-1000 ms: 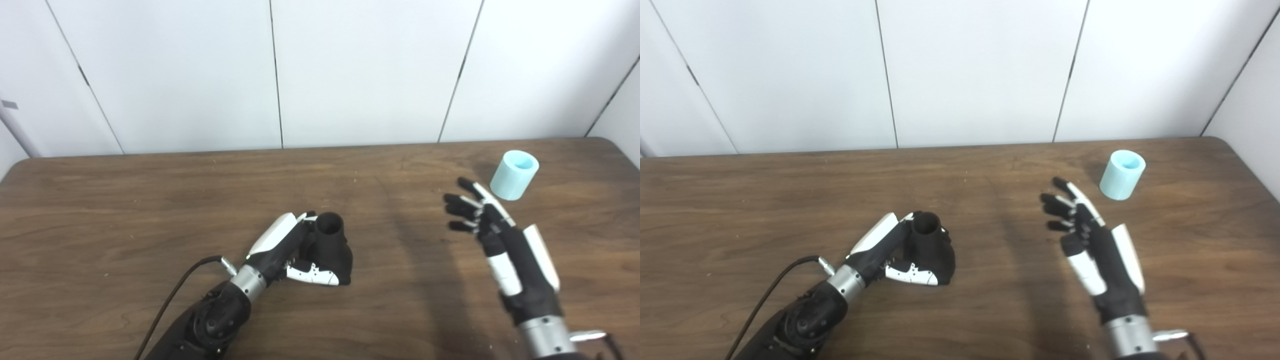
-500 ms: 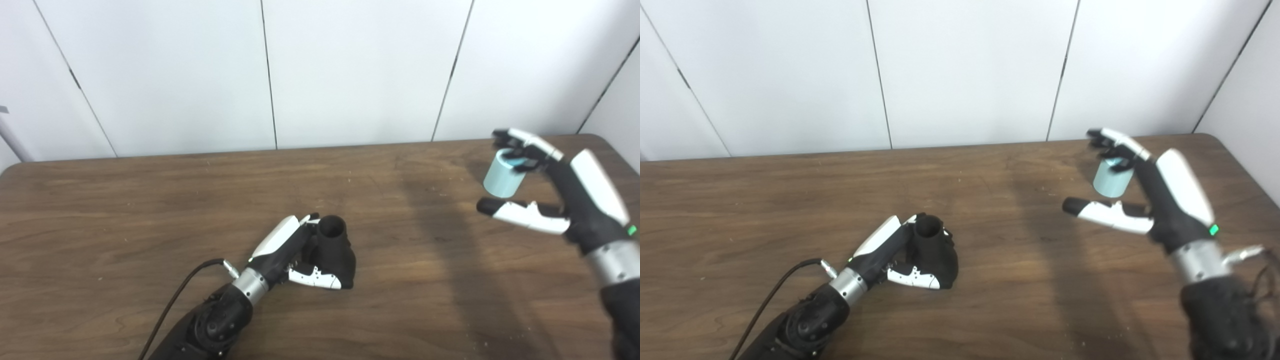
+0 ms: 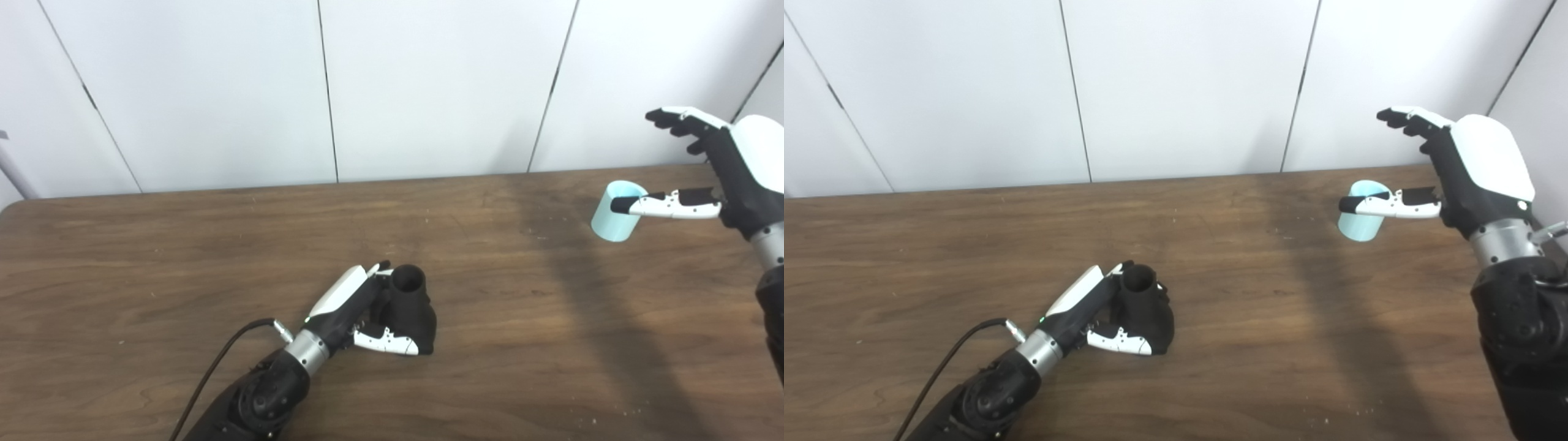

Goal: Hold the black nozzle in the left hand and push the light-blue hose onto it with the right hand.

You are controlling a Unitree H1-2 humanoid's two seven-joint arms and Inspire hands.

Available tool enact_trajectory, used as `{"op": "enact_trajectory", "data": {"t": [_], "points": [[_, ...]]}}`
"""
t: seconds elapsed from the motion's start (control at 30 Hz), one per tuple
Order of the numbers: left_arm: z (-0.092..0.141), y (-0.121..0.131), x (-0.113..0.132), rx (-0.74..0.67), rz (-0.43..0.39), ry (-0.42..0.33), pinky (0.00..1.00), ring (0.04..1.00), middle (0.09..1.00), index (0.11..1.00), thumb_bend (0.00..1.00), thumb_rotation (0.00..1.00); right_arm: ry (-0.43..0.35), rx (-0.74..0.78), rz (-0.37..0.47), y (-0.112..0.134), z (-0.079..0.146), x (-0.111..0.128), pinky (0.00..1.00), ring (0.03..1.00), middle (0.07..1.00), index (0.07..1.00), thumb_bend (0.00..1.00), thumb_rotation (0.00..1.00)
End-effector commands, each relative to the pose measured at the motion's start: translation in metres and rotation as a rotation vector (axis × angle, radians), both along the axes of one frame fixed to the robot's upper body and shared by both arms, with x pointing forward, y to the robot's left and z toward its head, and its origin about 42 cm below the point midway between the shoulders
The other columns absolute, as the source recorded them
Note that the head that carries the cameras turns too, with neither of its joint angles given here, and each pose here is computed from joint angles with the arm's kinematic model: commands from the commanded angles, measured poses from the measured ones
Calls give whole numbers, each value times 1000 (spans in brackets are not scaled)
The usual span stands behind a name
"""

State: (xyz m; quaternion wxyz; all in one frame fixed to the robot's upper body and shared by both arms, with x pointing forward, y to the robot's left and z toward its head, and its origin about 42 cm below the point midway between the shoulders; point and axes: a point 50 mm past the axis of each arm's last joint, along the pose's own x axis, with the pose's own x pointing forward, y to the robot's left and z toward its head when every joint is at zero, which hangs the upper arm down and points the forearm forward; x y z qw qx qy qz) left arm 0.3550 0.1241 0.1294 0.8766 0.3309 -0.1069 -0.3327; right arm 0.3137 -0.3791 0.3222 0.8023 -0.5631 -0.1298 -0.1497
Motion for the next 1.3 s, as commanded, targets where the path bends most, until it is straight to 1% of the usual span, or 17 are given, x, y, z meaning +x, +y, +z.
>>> {"op": "enact_trajectory", "data": {"t": [0.0,0.07,0.2,0.27,0.4,0.5,0.6,0.73,0.87,0.97,1.13,1.27], "points": [[-69,0,-44,170,-107,302,1000,854,725,424,622,392,-127,-88,-3,-2,31,9,665,749,769,765,814,441],[-68,1,-44,170,-105,301,1000,854,725,426,622,393,-100,-119,-29,-1,30,21,688,750,770,760,818,433],[-68,2,-44,170,-103,299,1000,857,724,429,623,393,-44,-184,-62,0,33,37,725,762,790,760,830,436],[-69,2,-45,170,-102,299,1000,859,724,430,623,393,36,-228,-77,1,40,46,741,780,811,766,839,442],[-69,0,-45,170,-102,299,1000,857,724,427,624,394,152,-263,-96,1,48,58,762,816,856,786,876,455],[-69,0,-45,168,-102,301,1000,855,724,426,623,394,214,-259,-102,-1,50,69,739,820,866,791,902,456],[-68,0,-45,168,-101,301,992,854,723,425,623,394,245,-240,-107,-2,49,79,676,812,857,795,914,451],[-67,1,-45,169,-101,300,992,854,723,424,623,394,278,-220,-114,-3,50,88,633,804,850,797,915,448],[-67,2,-46,171,-100,299,991,854,723,425,623,394,329,-210,-144,-7,54,102,616,790,831,799,911,445],[-67,0,-47,173,-102,299,981,853,723,426,623,393,368,-216,-169,-11,57,107,615,784,823,802,917,438],[-67,1,-45,174,-102,300,973,853,724,429,624,393,377,-195,-187,-17,57,109,610,778,817,802,943,414],[-67,1,-45,174,-101,299,963,852,722,420,624,392,375,-168,-190,-21,52,112,586,758,807,806,955,348]]}}
